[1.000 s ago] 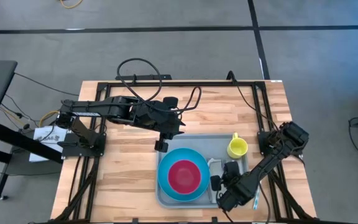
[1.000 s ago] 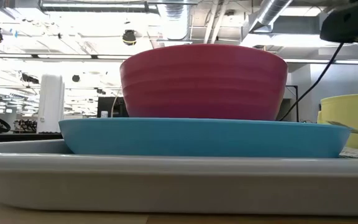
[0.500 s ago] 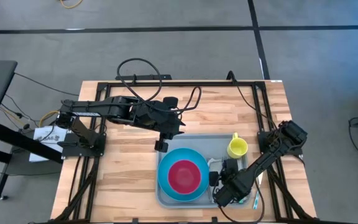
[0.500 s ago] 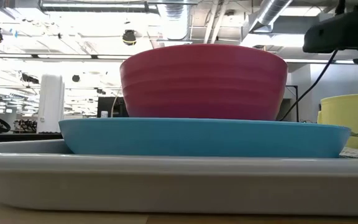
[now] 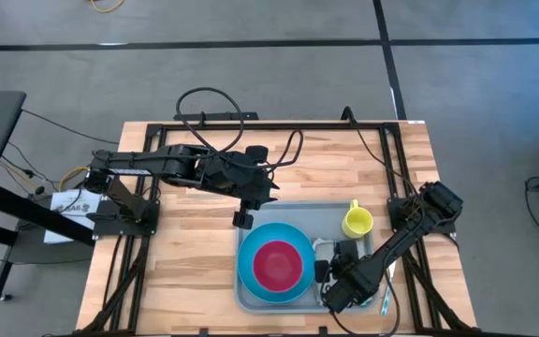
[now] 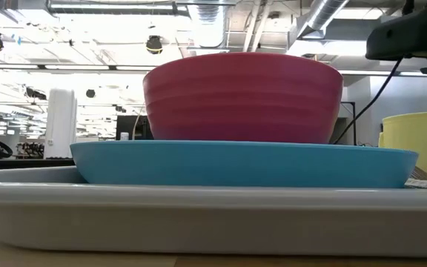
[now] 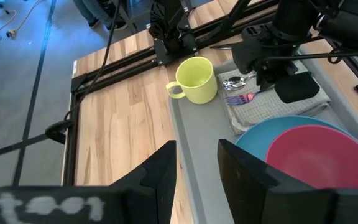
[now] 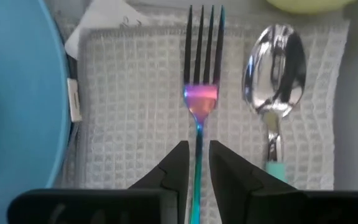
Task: Set up tray
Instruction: Put the blue knife to the left of the purple fork on the gray table napkin
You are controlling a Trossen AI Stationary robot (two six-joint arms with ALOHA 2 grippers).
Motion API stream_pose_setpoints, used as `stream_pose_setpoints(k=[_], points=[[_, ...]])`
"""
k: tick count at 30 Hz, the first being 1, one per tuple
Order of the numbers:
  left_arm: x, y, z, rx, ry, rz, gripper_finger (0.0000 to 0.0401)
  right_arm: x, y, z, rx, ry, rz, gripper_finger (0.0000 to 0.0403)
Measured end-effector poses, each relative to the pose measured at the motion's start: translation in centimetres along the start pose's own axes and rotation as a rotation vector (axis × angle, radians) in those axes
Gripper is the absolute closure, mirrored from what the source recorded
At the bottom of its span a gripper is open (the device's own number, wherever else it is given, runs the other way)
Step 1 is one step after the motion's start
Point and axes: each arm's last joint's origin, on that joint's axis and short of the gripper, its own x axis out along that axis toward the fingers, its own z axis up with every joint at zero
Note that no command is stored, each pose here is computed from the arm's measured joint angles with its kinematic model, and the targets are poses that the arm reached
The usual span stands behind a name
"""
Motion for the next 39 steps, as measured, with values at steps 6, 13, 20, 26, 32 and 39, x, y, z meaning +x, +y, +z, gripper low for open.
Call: stream_pose_setpoints(k=[6, 13, 20, 26, 32, 39], points=[[0.0, 0.0, 0.0, 0.000, 0.000, 0.000, 0.0294, -0.9, 0.2, 0.0, -0.053, -0.044, 0.034, 0.0345], [0.0, 0.0, 0.0, 0.002, 0.000, 0.000, 0.0294, -5.1, -0.6, -1.6, -0.097, 0.019, 0.017, 0.0344], [0.0, 0.0, 0.0, 0.000, 0.000, 0.000, 0.0294, -7.3, -3.3, -3.9, -0.085, 0.140, -0.118, 0.0344], [0.0, 0.0, 0.0, 0.002, 0.000, 0.000, 0.0294, -7.3, -3.3, -4.4, -0.078, 0.148, -0.091, 0.0343], [0.0, 0.0, 0.0, 0.004, 0.000, 0.000, 0.0294, -7.5, -3.9, -5.2, -0.077, 0.227, -0.143, 0.0335], [0.0, 0.0, 0.0, 0.004, 0.000, 0.000, 0.0294, -7.7, -4.0, -6.2, -0.054, 0.351, -0.174, 0.0327]])
